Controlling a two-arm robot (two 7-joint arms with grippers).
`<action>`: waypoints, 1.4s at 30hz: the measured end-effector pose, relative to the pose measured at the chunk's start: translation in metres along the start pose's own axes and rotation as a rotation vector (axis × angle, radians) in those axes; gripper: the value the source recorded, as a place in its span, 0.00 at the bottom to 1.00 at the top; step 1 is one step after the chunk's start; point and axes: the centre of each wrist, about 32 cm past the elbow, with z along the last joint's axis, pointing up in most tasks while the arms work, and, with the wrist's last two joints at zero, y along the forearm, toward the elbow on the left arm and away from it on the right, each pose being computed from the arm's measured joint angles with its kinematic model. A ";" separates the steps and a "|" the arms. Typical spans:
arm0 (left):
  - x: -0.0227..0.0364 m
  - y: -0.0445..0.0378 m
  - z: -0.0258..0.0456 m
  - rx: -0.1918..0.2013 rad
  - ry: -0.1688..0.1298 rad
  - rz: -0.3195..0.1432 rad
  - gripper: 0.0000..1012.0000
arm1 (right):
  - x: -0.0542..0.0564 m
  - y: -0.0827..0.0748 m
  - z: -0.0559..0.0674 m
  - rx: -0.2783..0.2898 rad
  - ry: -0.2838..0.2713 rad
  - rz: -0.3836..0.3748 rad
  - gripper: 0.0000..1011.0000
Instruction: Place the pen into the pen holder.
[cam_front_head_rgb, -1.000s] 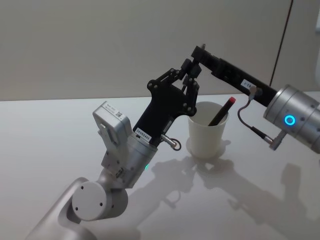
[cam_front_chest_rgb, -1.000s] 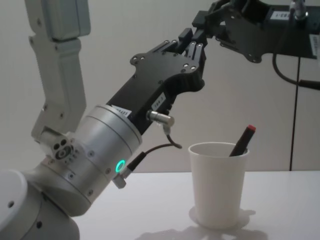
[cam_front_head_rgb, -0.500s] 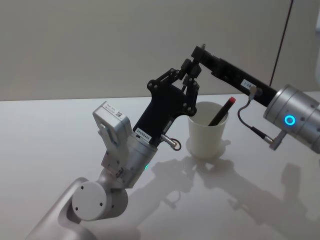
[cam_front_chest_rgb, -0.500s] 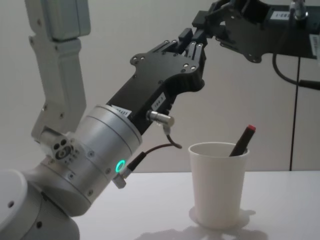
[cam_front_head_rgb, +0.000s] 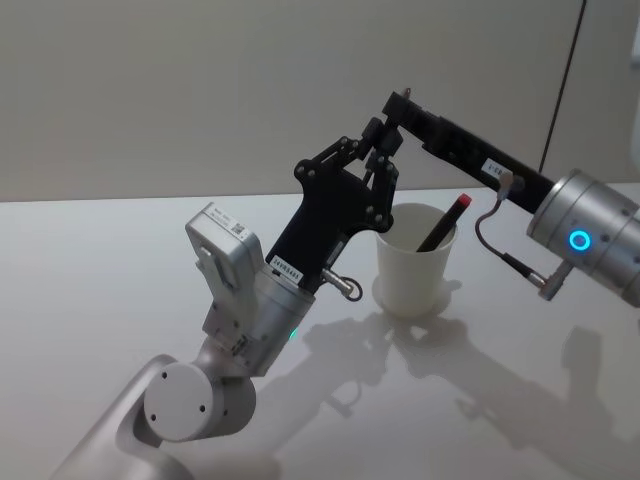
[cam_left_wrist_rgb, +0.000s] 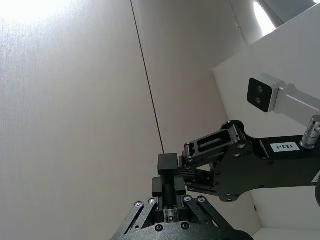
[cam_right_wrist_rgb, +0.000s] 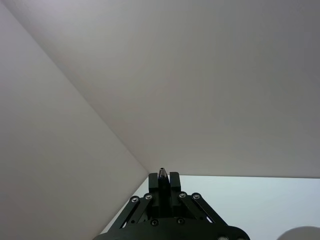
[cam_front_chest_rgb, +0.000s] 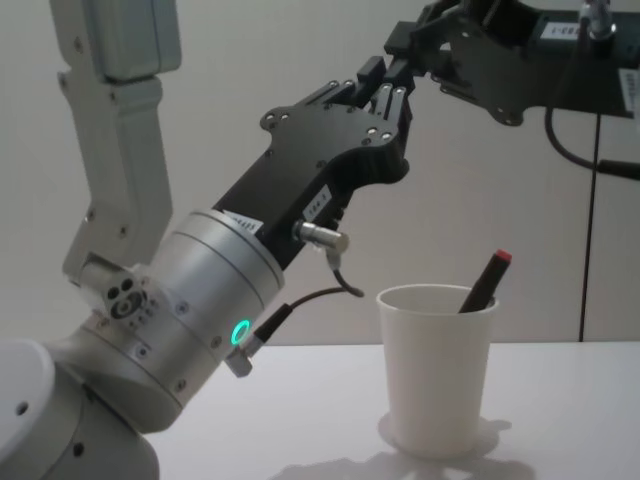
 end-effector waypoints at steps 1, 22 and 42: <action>0.0000 0.0000 0.0000 0.000 0.000 0.000 0.14 | 0.000 0.000 0.000 0.000 0.000 0.000 0.11; 0.0000 0.0000 0.0000 0.000 0.000 0.000 0.14 | 0.000 0.000 0.000 0.000 0.000 0.000 0.11; 0.0000 0.0000 0.0000 0.001 0.000 0.000 0.49 | 0.000 0.000 0.000 0.000 0.000 0.001 0.11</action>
